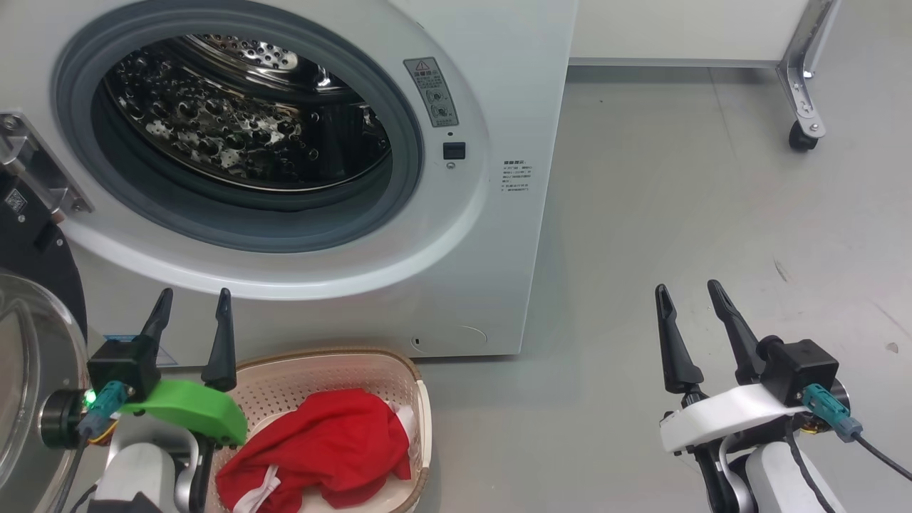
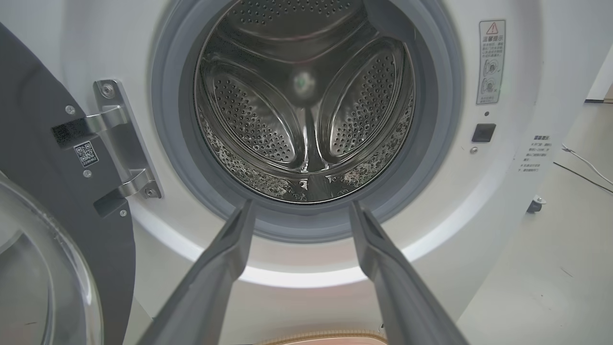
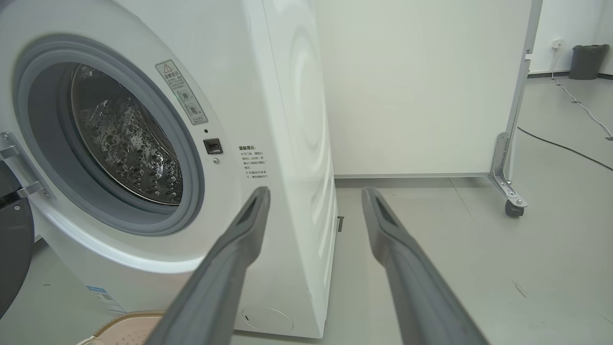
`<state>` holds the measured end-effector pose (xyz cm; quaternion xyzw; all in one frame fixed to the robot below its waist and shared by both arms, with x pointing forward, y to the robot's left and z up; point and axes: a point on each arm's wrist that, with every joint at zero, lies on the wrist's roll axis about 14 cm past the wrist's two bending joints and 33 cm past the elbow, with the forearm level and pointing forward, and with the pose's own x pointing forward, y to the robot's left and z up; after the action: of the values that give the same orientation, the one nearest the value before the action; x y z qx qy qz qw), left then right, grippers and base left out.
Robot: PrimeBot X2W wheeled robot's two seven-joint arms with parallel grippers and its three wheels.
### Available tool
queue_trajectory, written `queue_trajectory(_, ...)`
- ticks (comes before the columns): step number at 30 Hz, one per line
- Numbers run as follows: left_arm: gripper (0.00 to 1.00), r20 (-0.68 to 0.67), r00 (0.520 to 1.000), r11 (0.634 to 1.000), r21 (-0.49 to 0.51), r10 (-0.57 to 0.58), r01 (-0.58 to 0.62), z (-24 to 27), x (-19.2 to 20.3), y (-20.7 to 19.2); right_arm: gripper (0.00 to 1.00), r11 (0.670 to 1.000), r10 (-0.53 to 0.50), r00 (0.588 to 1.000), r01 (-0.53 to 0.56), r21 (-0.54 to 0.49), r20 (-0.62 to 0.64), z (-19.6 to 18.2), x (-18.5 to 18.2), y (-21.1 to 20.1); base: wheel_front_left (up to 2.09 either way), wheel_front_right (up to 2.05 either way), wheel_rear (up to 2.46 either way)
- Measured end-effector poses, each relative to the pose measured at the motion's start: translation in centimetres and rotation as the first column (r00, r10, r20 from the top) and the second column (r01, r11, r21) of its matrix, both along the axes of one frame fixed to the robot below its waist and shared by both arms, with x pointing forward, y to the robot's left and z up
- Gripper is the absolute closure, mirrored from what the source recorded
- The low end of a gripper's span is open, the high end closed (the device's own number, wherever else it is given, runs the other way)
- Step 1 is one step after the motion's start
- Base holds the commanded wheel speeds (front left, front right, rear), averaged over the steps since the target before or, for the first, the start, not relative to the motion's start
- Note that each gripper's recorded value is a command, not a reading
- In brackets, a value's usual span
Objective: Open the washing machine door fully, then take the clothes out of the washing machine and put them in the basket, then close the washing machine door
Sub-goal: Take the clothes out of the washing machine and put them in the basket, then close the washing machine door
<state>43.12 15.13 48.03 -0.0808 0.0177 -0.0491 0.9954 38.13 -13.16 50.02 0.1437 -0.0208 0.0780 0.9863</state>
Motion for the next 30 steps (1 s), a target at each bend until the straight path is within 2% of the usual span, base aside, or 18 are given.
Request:
queue_trajectory(16,0.00,-0.010,1.000,1.000,-0.019,0.010,-0.010,-0.8,-3.2,0.2,0.00,1.000,-0.002,1.000,0.002,0.004,0.004,0.1,-1.0,0.0,0.00,0.00,0.00)
queue_trajectory(30,0.00,0.006,1.000,0.999,-0.037,-0.006,0.007,-0.4,-4.0,-0.3,0.00,1.000,0.007,1.000,-0.007,0.007,0.014,0.4,-1.0,0.1,0.00,0.00,0.00)
